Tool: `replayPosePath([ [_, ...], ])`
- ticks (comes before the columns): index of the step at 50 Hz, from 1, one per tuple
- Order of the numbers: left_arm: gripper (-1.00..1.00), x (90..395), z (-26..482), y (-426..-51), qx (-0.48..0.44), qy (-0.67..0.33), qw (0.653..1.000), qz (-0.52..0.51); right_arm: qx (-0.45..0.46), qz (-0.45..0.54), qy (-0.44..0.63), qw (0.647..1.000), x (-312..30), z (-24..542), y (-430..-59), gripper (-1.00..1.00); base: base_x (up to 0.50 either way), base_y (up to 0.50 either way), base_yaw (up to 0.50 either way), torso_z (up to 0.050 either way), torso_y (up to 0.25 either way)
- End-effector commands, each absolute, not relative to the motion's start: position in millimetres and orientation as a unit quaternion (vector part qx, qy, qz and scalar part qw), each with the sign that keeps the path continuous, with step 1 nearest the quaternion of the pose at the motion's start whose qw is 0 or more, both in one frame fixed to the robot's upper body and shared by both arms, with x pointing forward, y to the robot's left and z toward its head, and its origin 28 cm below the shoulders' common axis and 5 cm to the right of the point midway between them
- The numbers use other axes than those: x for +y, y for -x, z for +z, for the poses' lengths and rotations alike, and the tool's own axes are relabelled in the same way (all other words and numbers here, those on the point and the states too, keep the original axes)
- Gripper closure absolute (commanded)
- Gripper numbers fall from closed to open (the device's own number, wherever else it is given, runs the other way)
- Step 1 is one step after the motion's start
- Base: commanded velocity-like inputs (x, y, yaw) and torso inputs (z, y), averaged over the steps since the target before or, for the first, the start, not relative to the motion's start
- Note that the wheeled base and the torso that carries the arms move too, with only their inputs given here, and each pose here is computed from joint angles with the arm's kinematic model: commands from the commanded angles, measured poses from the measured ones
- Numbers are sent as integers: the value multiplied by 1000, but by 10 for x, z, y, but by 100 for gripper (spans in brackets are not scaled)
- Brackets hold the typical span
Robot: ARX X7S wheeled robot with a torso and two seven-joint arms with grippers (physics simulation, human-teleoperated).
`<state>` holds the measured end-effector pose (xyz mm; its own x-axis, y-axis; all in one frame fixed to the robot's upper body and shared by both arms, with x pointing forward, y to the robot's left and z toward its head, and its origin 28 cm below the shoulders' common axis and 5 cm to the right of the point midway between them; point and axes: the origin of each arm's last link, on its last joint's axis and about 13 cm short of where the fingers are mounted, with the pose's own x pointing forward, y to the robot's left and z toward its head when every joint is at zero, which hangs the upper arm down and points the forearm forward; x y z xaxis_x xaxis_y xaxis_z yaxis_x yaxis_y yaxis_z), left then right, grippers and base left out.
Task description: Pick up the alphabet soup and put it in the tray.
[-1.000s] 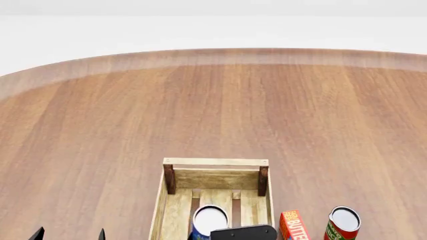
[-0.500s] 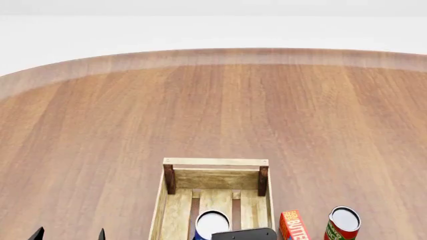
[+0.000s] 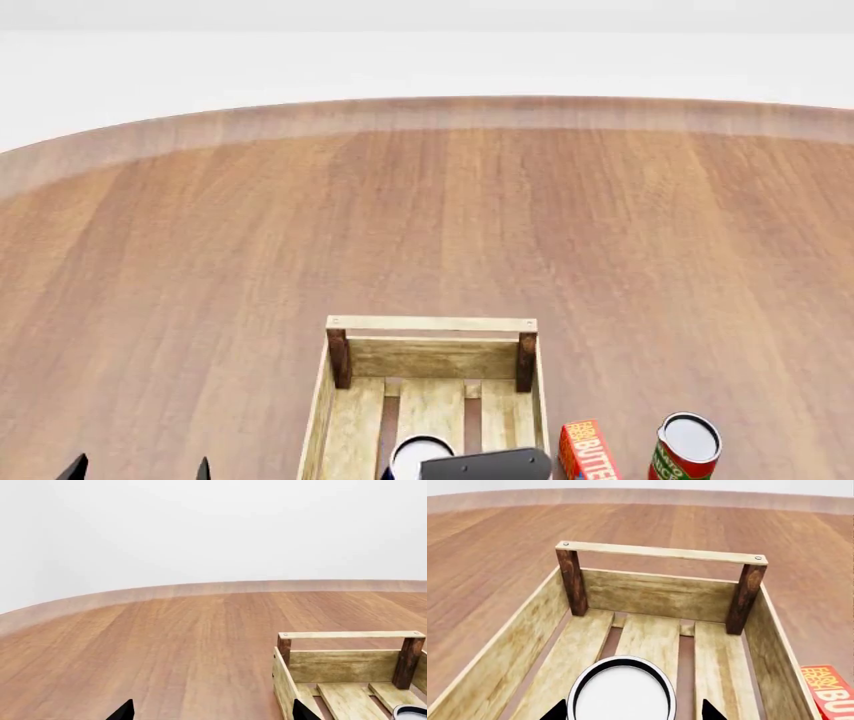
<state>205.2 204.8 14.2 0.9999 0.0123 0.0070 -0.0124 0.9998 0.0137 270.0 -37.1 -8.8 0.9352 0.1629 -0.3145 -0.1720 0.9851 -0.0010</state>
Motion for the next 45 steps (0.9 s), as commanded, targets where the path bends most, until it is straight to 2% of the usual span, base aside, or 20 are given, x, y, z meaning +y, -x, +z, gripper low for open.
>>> replayPosePath([
  [1,-100,2048,140,-2052,-3,-6,1000,6,151,82,20,985,-386,-38,-2725,-100,0,0,0,0,0],
  [20,-100,2045,151,-2045,-4,-5,1000,6,120,85,10,989,-399,174,-2616,-100,0,0,0,0,1],
  [45,-100,2052,330,-1985,-59,-8,998,21,-15,105,-10,994,-414,686,-2350,-100,0,0,0,0,0],
])
